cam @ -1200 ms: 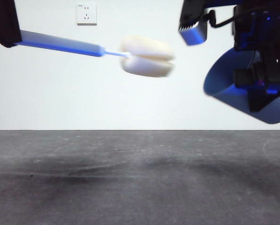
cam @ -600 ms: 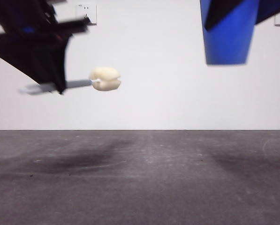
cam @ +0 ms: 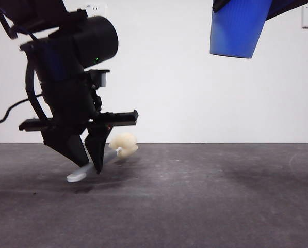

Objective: Pick up the cup brush,pick up the cup,insert the brush into the cup,clean the cup,put the cup brush back,put the cup back to the fixed position on the table

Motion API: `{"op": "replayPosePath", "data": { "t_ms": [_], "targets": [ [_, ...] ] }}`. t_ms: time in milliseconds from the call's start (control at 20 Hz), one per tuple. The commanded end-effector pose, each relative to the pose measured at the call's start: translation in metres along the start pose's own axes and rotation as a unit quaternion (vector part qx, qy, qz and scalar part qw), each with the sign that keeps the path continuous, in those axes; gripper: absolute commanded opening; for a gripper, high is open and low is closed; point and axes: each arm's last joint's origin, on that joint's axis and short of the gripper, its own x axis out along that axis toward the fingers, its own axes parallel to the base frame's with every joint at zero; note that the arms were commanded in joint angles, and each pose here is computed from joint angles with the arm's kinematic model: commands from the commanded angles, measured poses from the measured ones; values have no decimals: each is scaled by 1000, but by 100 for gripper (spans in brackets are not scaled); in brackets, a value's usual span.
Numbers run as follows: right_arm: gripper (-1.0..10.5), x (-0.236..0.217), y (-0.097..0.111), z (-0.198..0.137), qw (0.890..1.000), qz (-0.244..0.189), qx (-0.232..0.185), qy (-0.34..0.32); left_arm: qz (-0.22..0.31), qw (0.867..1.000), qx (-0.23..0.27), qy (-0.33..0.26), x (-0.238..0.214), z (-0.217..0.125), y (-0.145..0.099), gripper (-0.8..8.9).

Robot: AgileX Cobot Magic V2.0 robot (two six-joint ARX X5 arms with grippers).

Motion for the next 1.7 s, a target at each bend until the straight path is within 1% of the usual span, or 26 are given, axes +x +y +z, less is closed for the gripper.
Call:
{"op": "replayPosePath", "data": {
  "t_ms": [50, 300, 350, 400, 500, 550, 600, 800, 900, 1000, 1100, 1250, 1350, 1450, 1500, 1700],
  "targets": [
    [-17, -1, 0, 2, 1000, -1, 16, -8, 8, 1000, -11, 7, 13, -5, 0, -9],
    [-17, -1, 0, 2, 1000, -1, 16, -7, 11, 999, -32, 13, 20, -7, 0, -8],
    [-17, -1, 0, 2, 1000, -1, 16, -7, 8, 999, -35, 11, 20, -7, 0, 10],
    [-17, 0, 0, 2, 1000, -1, 16, -7, 6, 999, -36, 12, 20, -6, -1, 48],
    [-17, 2, 0, 1, 1000, -1, 15, -3, 0, 999, -35, 19, 20, -7, -1, 278],
    [-17, 4, 1, 1, 1000, -1, 14, 0, -3, 999, -35, 22, 20, -7, -1, 358],
    [-17, 8, 2, 0, 1000, -1, 13, 3, -6, 999, -34, 24, 20, -8, -1, 381],
    [-17, 34, 5, -4, 1000, -11, 4, 25, -35, 998, -33, 33, 13, -6, 0, 380],
    [-17, 51, 3, -6, 999, -20, 6, 31, -48, 998, -22, 18, 2, -1, 0, 380],
    [-17, 69, -6, -9, 999, -6, 20, 38, -58, 998, -11, -4, -17, 5, 1, 380],
    [-17, 88, -16, -16, 998, -8, 32, 49, -84, 996, -1, -27, -41, 10, 3, 380],
    [-17, 115, -28, -36, 996, -14, 29, 85, -144, 987, 11, -70, -87, 16, 8, 380],
    [-17, 130, -32, -51, 995, -18, 32, 97, -160, 981, 25, -111, -119, 16, 14, 379],
    [-17, 141, -31, -61, 994, -18, 17, 111, -170, 975, 27, -139, -147, 13, 22, 378],
    [-17, 146, -31, -65, 993, -16, 3, 114, -175, 972, 26, -151, -161, 10, 27, 378],
    [-17, 164, -32, -73, 994, -18, -10, 110, -180, 968, 34, -171, -199, -7, 43, 378]
  ]
}}
